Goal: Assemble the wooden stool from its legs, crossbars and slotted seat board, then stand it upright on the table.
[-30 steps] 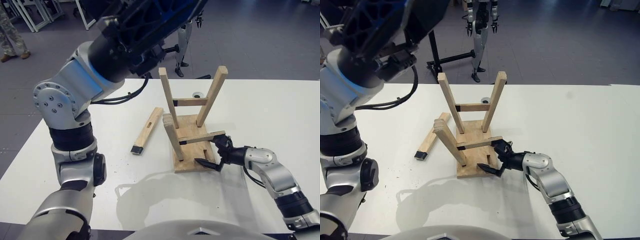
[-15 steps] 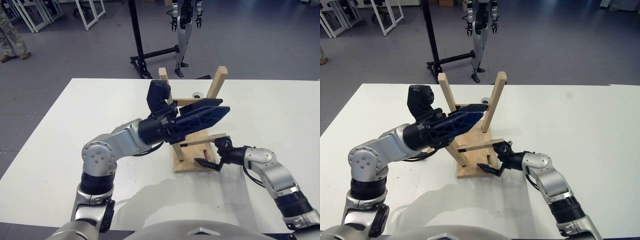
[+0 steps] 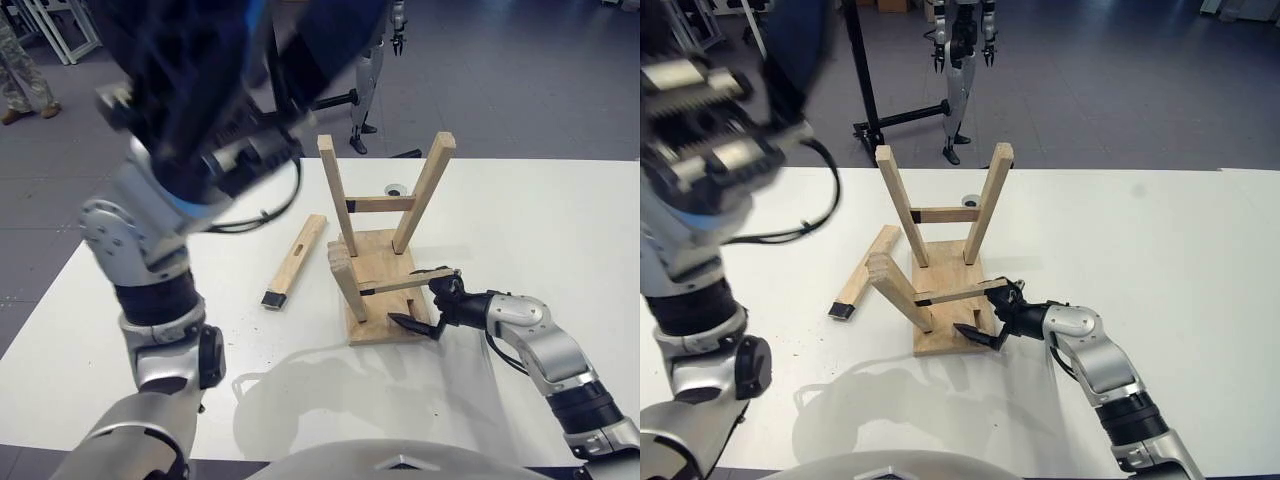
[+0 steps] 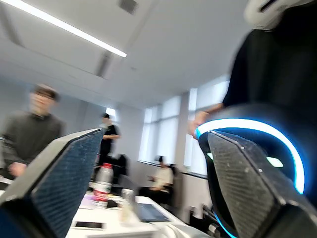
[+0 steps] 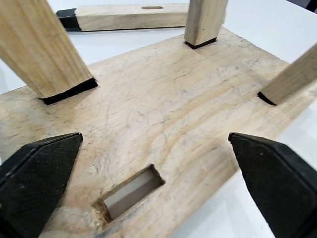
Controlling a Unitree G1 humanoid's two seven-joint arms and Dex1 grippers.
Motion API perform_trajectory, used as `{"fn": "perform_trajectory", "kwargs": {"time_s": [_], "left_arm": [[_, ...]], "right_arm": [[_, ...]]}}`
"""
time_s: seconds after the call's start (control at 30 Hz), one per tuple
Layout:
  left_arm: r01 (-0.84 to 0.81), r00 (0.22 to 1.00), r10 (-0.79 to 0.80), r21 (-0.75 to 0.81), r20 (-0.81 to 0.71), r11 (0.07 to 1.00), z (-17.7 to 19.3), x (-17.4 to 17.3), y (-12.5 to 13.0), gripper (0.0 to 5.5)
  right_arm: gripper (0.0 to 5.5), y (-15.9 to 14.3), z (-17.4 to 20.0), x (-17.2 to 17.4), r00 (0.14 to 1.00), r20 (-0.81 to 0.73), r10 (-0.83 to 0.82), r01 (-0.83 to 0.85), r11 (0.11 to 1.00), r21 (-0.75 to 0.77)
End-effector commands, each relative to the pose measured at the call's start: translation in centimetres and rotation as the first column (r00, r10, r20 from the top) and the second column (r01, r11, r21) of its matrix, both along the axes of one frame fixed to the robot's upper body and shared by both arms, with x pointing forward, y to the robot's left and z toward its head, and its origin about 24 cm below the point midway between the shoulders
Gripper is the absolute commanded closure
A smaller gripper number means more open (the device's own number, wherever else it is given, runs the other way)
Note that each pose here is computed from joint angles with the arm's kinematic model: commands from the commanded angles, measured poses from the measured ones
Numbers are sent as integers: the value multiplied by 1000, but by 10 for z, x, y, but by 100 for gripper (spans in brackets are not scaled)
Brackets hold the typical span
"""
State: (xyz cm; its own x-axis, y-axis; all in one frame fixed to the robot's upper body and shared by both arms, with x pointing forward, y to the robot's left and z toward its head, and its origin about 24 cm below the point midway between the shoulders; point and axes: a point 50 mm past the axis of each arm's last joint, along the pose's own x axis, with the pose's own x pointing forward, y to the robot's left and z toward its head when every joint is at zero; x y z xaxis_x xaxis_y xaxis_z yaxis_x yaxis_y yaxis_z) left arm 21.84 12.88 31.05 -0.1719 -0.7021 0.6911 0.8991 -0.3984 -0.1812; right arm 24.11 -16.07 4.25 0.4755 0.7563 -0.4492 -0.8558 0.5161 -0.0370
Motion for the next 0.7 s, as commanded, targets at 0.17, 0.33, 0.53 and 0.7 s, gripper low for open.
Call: {"fn": "perform_trajectory", "kwargs": {"time_s": [0.17, 0.33, 0.53, 0.7], "left_arm": [[-618, 754, 647, 212, -113, 757, -26, 26, 55, 158], [-770, 411, 910, 515, -51, 377, -91, 49, 68, 158], [-628, 340, 898, 778, 280, -5, -187, 46, 54, 158], [-509, 356, 884, 856, 304, -90, -231, 36, 53, 158]], "right_arm": [[0, -27, -1, 3, 974, -24, -226, 226, 974, -21], [0, -38, 8, 7, 933, -4, -361, 361, 932, 41], [0, -49, 16, 16, 849, 38, -527, 521, 847, 102], [0, -42, 22, 16, 835, 50, -549, 539, 832, 136]]}}
